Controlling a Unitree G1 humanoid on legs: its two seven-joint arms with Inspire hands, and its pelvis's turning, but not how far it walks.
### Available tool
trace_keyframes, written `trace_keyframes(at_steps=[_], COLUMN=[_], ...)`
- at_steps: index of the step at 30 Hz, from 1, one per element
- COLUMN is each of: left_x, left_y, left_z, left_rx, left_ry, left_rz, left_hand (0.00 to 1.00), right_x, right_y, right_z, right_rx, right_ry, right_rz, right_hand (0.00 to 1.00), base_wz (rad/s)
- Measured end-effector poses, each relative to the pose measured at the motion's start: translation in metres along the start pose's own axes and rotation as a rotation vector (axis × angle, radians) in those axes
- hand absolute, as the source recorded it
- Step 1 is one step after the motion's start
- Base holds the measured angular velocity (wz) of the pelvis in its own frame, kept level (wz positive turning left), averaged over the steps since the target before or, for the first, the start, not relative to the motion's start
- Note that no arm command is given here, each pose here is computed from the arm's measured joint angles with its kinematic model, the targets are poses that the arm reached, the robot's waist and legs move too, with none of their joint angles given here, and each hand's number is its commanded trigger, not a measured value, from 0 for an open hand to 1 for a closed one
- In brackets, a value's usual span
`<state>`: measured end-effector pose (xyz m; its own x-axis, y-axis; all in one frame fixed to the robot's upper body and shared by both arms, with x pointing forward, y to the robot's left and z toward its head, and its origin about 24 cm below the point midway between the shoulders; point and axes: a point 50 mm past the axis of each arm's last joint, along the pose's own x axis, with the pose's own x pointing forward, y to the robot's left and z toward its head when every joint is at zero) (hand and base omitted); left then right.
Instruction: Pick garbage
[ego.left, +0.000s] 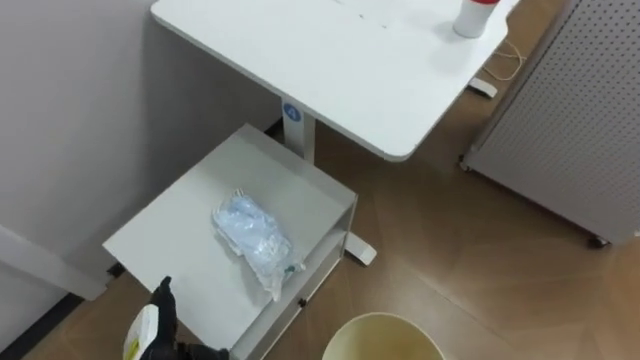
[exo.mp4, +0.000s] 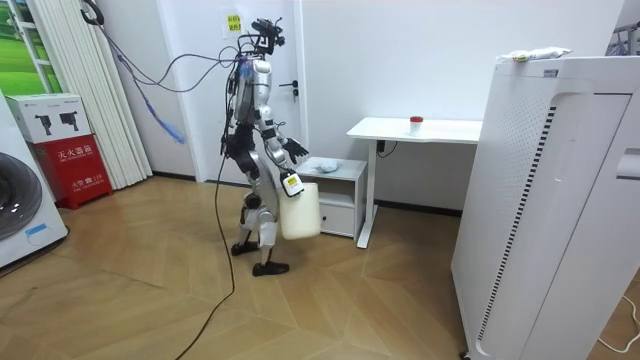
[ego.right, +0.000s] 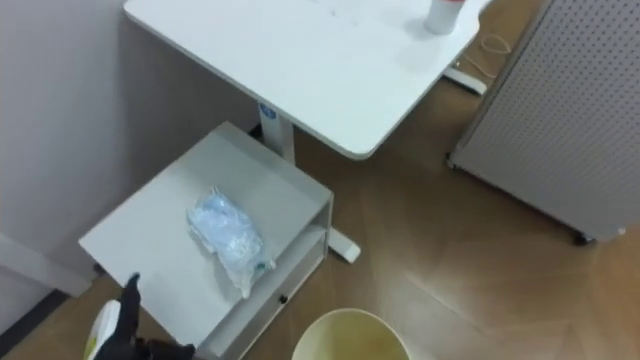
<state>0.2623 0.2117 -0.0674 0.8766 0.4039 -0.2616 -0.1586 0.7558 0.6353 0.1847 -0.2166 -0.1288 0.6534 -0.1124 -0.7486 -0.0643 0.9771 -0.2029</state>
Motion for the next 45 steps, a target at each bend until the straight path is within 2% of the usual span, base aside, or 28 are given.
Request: trace_keyframes(at_steps=[8,13,16,21,28,31,38,45], left_x=[0.026,0.028,0.033,0.035,0.033,0.031,0.033,0.035], left_y=[0.023,0.026,0.029,0.037,0.033,0.029,0.028,0.028], left_z=[0.046,0.053,0.072,0.068,0.069,0.071,0.086,0.088], left_rx=[-0.025,-0.018,-0.013,0.009,0.025,0.066,0.251,0.313], left_ry=[-0.13,-0.157,-0.219,-0.212,-0.225,-0.259,-0.383,-0.393], left_rz=[0.136,0.16,0.168,0.228,0.233,0.227,0.237,0.227], left_hand=[0.0,0.0,0.0,0.0,0.0,0.0,0.0,0.0], right_x=[0.004,0.005,0.005,0.005,0.005,0.004,0.004,0.004], right_y=[0.005,0.009,0.008,0.013,0.016,0.018,0.018,0.019], right_z=[0.022,0.029,0.036,0.04,0.039,0.039,0.043,0.044], right_rx=[-0.056,-0.065,-0.013,-0.021,-0.016,-0.006,0.028,0.038], right_ry=[-0.077,-0.105,-0.133,-0.143,-0.131,-0.137,-0.148,-0.151], right_rz=[0.003,0.01,-0.005,0.034,0.052,0.06,0.072,0.077], right_hand=[1.0,1.0,1.0,1.0,1.0,1.0,1.0,1.0], base_wz=[-0.1,-0.02,0.36,-0.08,0.01,-0.03,-0.04,-0.03])
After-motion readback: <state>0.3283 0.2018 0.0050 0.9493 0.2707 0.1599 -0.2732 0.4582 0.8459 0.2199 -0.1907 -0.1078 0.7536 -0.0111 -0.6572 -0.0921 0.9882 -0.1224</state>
